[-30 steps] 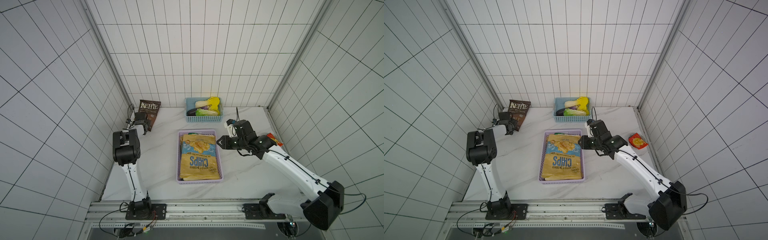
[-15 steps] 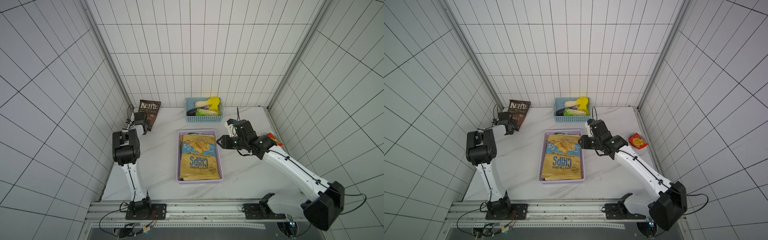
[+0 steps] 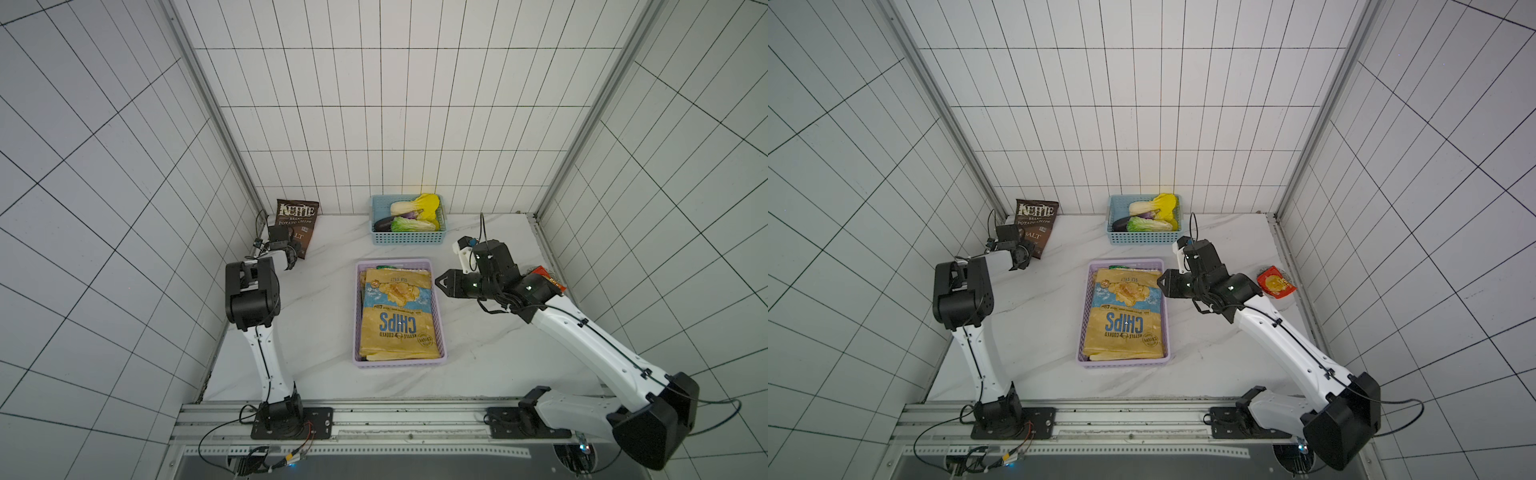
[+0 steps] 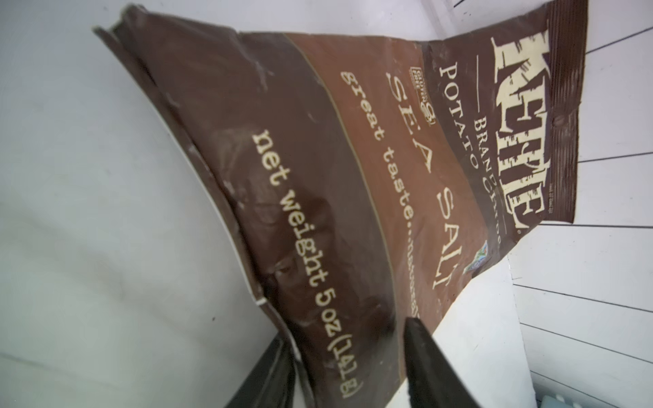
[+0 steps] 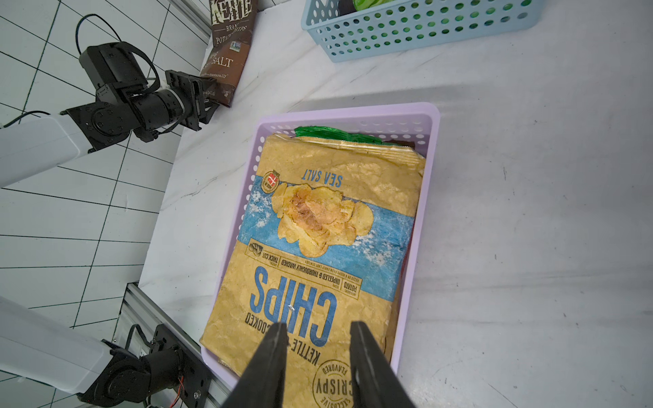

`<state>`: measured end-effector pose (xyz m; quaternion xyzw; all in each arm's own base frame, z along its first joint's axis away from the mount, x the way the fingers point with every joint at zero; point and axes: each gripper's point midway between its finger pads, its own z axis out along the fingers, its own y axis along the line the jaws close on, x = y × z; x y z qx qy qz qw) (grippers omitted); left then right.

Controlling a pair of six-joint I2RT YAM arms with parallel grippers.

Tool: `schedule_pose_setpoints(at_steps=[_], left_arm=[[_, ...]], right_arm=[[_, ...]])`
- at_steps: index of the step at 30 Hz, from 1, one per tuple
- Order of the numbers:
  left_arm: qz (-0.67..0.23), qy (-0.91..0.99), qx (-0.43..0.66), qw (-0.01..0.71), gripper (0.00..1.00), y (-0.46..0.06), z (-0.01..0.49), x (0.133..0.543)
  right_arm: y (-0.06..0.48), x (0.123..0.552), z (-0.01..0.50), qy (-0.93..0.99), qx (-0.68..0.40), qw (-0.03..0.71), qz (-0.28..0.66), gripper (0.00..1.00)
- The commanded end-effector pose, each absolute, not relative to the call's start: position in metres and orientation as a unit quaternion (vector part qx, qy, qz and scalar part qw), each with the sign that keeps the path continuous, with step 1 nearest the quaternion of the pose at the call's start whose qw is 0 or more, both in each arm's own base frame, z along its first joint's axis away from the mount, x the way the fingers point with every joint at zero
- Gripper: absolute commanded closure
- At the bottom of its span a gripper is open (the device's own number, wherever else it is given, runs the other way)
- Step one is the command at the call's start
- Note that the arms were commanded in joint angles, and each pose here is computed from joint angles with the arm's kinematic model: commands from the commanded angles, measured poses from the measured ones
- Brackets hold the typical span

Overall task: Put the potato chips into the basket
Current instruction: Pick up the potato chip from the corner of the board.

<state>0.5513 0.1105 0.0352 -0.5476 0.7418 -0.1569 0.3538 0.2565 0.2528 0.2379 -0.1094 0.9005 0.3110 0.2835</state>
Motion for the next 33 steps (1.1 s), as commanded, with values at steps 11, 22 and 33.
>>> schedule_pose_setpoints(at_steps=[11, 22, 33], left_arm=[[-0.161, 0.75, -0.548, 0.334, 0.75, 0.107, 0.015, 0.547], [-0.189, 0.75, -0.538, 0.335, 0.9, 0.098, 0.028, 0.545], [-0.215, 0.754, -0.527, 0.329, 1.0, 0.078, 0.04, 0.535]], right_arm=[[0.248, 0.255, 0.226, 0.904, -0.1, 0.278, 0.309, 0.66], [0.251, 0.253, 0.223, 0.902, -0.1, 0.271, 0.321, 0.67], [0.252, 0.251, 0.228, 0.899, -0.105, 0.273, 0.326, 0.67]])
